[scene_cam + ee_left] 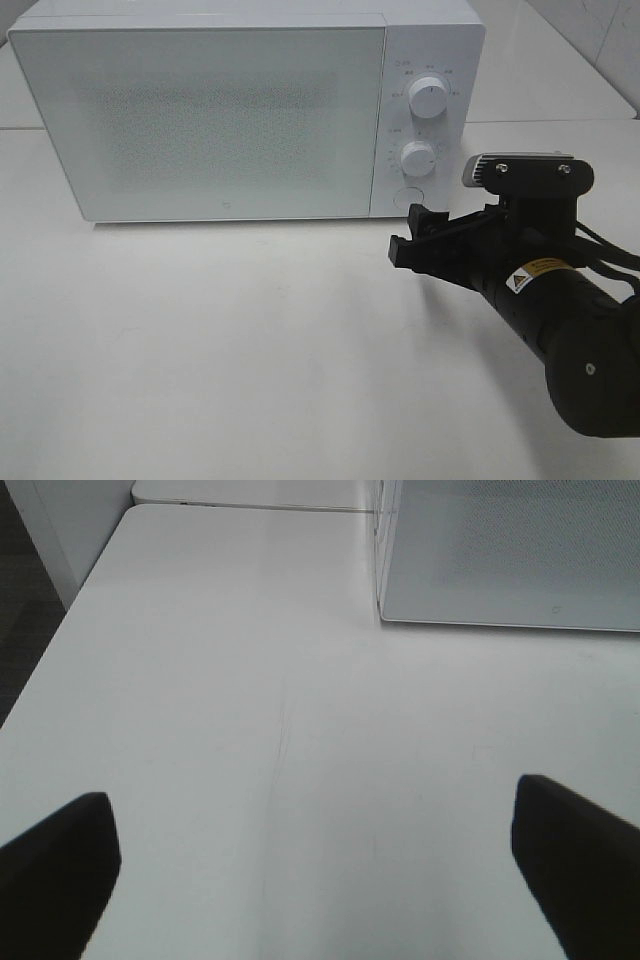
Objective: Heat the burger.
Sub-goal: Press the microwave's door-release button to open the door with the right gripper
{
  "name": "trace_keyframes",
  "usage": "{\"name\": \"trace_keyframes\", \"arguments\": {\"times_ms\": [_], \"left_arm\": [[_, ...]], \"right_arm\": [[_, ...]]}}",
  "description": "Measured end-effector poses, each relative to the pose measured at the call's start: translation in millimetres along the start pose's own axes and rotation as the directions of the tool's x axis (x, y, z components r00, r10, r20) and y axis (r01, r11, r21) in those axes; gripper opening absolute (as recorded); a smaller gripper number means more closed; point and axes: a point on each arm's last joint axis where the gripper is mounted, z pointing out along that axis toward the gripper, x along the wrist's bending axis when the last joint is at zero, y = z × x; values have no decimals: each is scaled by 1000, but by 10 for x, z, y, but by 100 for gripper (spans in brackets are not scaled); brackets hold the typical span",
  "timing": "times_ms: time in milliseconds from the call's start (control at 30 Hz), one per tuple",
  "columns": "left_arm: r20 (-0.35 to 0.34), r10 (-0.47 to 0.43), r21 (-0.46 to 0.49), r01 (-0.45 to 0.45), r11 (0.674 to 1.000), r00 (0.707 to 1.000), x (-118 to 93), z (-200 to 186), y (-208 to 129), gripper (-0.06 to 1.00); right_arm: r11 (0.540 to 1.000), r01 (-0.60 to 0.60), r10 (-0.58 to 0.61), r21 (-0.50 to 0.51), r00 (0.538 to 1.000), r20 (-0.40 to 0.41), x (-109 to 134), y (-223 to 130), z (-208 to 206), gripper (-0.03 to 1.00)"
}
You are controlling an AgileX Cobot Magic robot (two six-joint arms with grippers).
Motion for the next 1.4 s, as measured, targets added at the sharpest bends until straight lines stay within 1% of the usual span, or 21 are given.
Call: {"name": "trace_keyframes", "arguments": {"times_ms": [133,167,267,300,333,367,400,467,500,567,600,633,667,700,733,767,800,867,933,1133,1400], "left_arm": [[0,0,0,0,1000,1000,0,0,0,99],[0,0,0,0,1000,1000,0,0,0,99],[0,0,0,0,1000,1000,0,0,0,99],[0,0,0,0,1000,1000,0,0,0,99],[0,0,0,0,1000,1000,0,0,0,99],[0,0,0,0,1000,1000,0,0,0,99],[0,0,0,0,1000,1000,0,0,0,99],[0,0,0,0,1000,1000,0,0,0,99],[0,0,0,0,1000,1000,0,0,0,99],[0,0,0,0,1000,1000,0,0,0,99],[0,0,0,0,1000,1000,0,0,0,99],[0,0,0,0,1000,1000,0,0,0,99],[0,0,0,0,1000,1000,0,0,0,99],[0,0,0,0,1000,1000,0,0,0,99],[0,0,0,0,1000,1000,0,0,0,99],[0,0,0,0,1000,1000,0,0,0,99],[0,0,0,0,1000,1000,0,0,0,99],[0,0,0,0,1000,1000,0,0,0,99],[0,0,0,0,1000,1000,0,0,0,99],[0,0,0,0,1000,1000,0,0,0,99],[0,0,0,0,1000,1000,0,0,0,99]], "right_arm": [[993,-122,122,0,993,0,0,0,0,70],[974,-227,227,0,974,0,0,0,0,68],[925,-381,381,0,925,0,0,0,0,63],[925,-381,381,0,925,0,0,0,0,63],[864,-503,503,0,864,0,0,0,0,59],[830,-558,558,0,830,0,0,0,0,58],[830,-558,558,0,830,0,0,0,0,58],[728,-685,685,1,728,1,0,-1,0,52],[728,-685,685,1,728,1,0,-1,0,52],[622,-783,783,1,622,1,0,-1,0,46],[622,-783,783,1,622,1,0,-1,0,46],[550,-835,835,-2,550,2,-2,-1,0,41],[550,-835,835,-2,550,2,-2,-1,0,41],[474,-880,880,-5,474,4,-6,-1,0,35],[437,-899,899,-8,437,6,-9,-1,0,32],[437,-899,899,-8,437,6,-9,-1,0,32],[372,-928,928,-17,372,9,-17,-2,0,27],[347,-938,938,-21,346,10,-21,-2,0,24],[254,-966,967,-44,253,15,-42,-3,0,16],[178,-981,983,-82,174,60,-53,-22,25,1],[142,-987,989,-70,138,59,46,27,111,0]]}}
